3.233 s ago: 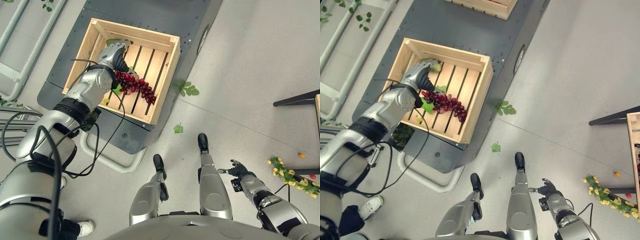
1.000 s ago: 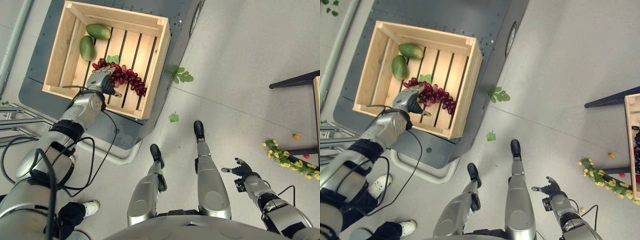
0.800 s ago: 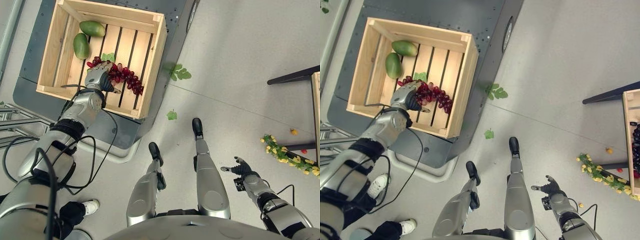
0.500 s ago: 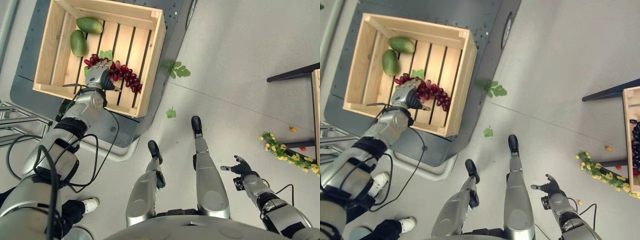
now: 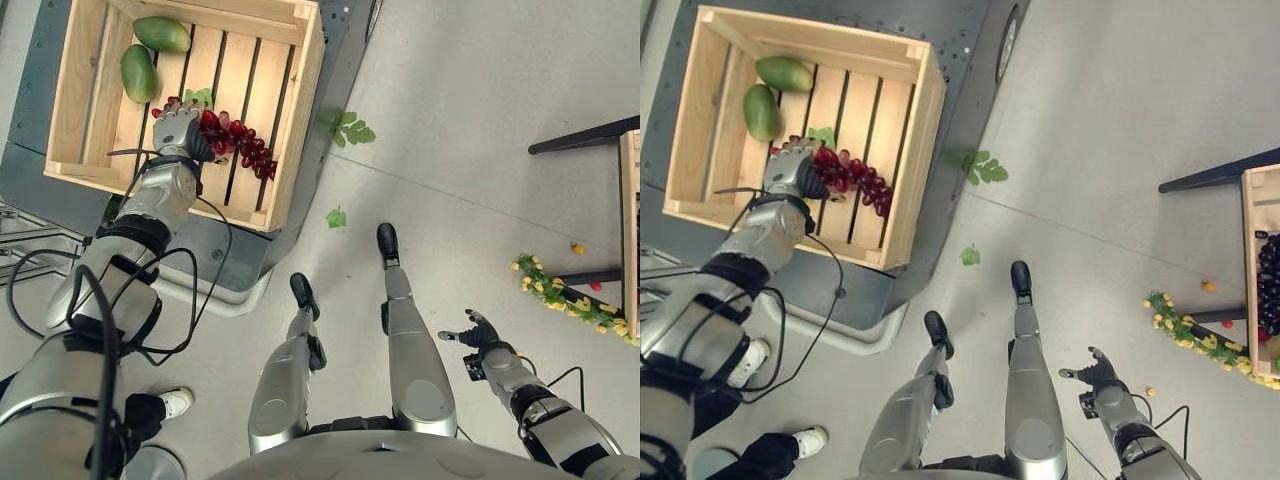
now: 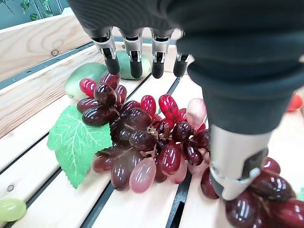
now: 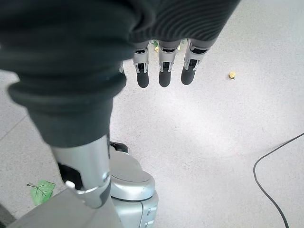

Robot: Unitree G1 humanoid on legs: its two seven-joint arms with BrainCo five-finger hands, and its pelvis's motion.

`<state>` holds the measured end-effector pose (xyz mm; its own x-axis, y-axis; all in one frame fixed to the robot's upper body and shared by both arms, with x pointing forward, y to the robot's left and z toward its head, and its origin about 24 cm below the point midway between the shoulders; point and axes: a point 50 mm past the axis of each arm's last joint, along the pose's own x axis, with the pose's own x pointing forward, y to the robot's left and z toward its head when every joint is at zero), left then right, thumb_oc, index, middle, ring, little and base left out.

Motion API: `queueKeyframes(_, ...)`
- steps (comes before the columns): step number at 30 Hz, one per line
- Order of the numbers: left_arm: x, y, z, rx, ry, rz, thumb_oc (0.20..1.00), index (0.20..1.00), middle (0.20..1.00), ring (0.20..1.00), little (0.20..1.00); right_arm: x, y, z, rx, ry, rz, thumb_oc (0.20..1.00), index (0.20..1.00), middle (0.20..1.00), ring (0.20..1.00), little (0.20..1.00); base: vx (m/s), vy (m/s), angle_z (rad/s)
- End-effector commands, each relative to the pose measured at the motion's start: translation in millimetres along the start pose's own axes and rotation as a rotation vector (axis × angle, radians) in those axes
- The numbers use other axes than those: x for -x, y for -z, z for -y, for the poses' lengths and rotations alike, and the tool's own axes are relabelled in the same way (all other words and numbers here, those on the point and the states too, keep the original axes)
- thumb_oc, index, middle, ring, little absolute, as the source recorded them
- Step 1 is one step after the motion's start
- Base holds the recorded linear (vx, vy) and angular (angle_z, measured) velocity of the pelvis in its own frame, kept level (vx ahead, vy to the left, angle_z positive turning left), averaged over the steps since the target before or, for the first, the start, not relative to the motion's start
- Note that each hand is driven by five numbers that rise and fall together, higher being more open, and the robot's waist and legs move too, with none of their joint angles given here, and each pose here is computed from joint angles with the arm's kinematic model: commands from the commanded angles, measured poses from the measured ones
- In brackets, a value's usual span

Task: Pick up the fruits from the basket on one side to the basket on the other side

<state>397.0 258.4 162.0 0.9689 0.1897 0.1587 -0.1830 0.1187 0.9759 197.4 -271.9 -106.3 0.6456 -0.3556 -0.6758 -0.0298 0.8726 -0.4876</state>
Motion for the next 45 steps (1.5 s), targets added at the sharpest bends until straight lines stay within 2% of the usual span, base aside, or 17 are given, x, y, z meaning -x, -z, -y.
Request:
queueKeyframes(1, -11.6, 16.7, -42.4, -0.120, -0.126, -0.057, 1.000, 1.000, 1.000, 1.000, 1.000, 2.6, 8.3, -6.4, -0.008, -0.004, -0.019, 1.000, 1.000, 1.000, 1.000, 1.000, 0.00, 0.000, 0.00)
queueKeyframes(9, -14.9, 19.7, -55.2, -0.142, -0.150, -0.077, 1.000, 1.000, 1.000, 1.000, 1.000, 3.2, 7.3, -6.3, -0.036, -0.002, -0.006, 1.000, 1.000, 1.000, 1.000, 1.000, 0.00, 0.000, 0.00)
queueKeyframes(27, -18.9, 13.9, -61.3, -0.202, -0.149, -0.074, 1.000, 1.000, 1.000, 1.000, 1.000, 3.5, -5.6, 3.4, -0.126, 0.036, 0.072, 1.000, 1.000, 1.000, 1.000, 1.000, 0.00, -0.003, -0.02)
queueKeyframes(28, -18.7, 14.7, -60.0, -0.202, -0.142, -0.079, 0.887, 0.887, 0.887, 0.887, 0.887, 3.8, -4.9, 3.3, -0.128, 0.035, 0.073, 1.000, 1.000, 1.000, 1.000, 1.000, -0.01, -0.005, -0.05)
queueKeyframes(29, -18.6, 15.9, -59.8, -0.198, -0.140, -0.086, 0.442, 0.442, 0.442, 0.442, 0.442, 3.9, -4.2, 3.6, -0.130, 0.036, 0.070, 1.000, 1.000, 1.000, 1.000, 1.000, 0.01, 0.000, -0.03)
queueKeyframes(30, -18.4, 17.3, -58.6, -0.194, -0.130, -0.095, 0.200, 0.200, 0.200, 0.200, 0.200, 3.7, -4.6, 4.3, -0.133, 0.038, 0.071, 1.000, 1.000, 1.000, 1.000, 1.000, 0.00, 0.000, 0.00)
queueKeyframes(45, -16.0, 26.4, -54.1, -0.132, -0.108, -0.128, 0.200, 0.200, 0.200, 0.200, 0.200, 2.9, -1.4, 3.3, -0.148, 0.031, 0.047, 1.000, 1.000, 1.000, 1.000, 1.000, 0.00, 0.000, 0.00)
